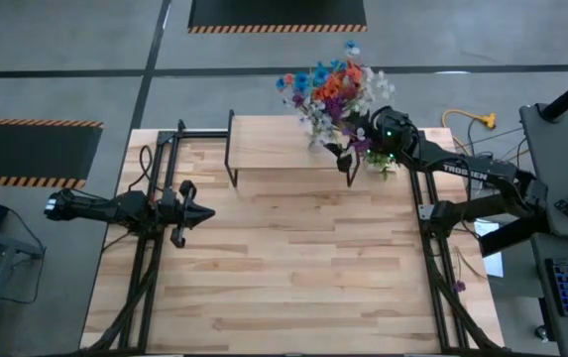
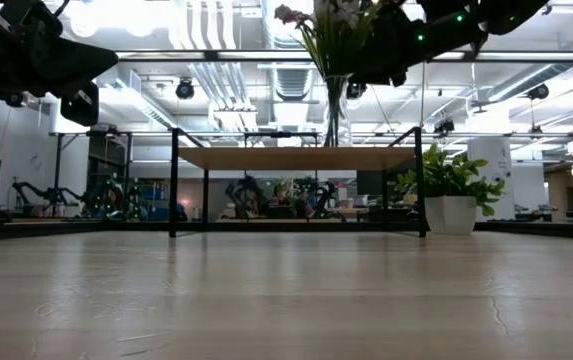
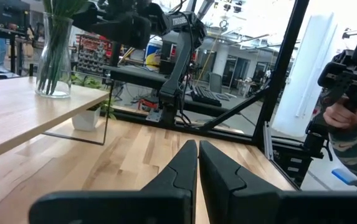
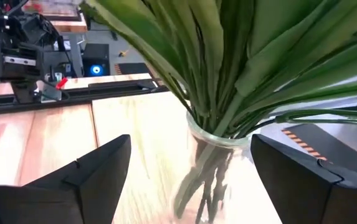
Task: Pick and place flowers into a vace then onto a shelf
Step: Put the transparent vase on the shelf, then return to Home Position
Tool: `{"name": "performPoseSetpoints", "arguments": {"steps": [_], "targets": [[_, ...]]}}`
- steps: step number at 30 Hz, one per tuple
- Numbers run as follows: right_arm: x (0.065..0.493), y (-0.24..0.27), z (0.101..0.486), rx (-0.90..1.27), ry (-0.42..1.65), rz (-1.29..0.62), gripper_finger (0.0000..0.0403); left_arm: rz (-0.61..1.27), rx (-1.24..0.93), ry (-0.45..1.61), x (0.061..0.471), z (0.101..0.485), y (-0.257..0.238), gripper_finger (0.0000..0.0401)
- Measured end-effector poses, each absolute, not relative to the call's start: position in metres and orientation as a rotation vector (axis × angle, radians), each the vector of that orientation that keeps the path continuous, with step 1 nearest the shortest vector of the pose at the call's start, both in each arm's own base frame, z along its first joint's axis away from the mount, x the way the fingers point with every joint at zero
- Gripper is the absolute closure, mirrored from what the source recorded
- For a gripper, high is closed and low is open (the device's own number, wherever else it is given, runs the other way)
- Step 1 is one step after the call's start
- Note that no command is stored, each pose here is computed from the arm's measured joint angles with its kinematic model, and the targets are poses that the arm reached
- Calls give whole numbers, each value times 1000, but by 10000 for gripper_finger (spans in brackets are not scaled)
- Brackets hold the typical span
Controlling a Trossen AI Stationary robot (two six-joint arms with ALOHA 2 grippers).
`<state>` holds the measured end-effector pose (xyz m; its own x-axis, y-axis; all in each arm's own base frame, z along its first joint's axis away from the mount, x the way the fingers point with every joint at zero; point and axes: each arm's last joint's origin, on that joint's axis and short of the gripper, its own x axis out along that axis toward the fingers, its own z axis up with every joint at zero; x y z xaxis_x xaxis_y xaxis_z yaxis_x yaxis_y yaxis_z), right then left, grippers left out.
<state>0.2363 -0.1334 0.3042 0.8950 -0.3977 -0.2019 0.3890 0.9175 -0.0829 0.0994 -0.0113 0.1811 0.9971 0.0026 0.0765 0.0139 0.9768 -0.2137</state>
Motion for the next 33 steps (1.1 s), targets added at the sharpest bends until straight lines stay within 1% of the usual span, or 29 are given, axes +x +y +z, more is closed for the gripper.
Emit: {"name": "performPoseSetpoints", "arguments": {"steps": [11,16,21,25,30,33], "targets": [[228,-134,305,-59,265,-428,78,-7,-217,-78,99,181,-11,401],[208,-132,305,-33,360,-484,84,-9,-218,-77,99,181,-11,401],[185,-116,307,-41,328,-474,97,-8,-217,-77,99,181,-11,401],[164,-100,297,-20,283,-390,106,-8,-217,-78,99,181,-11,401],[149,-82,268,81,216,-169,116,-7,-216,-78,99,181,-11,401],[140,-73,251,124,188,-126,121,-5,-216,-78,99,181,-11,401]]}}
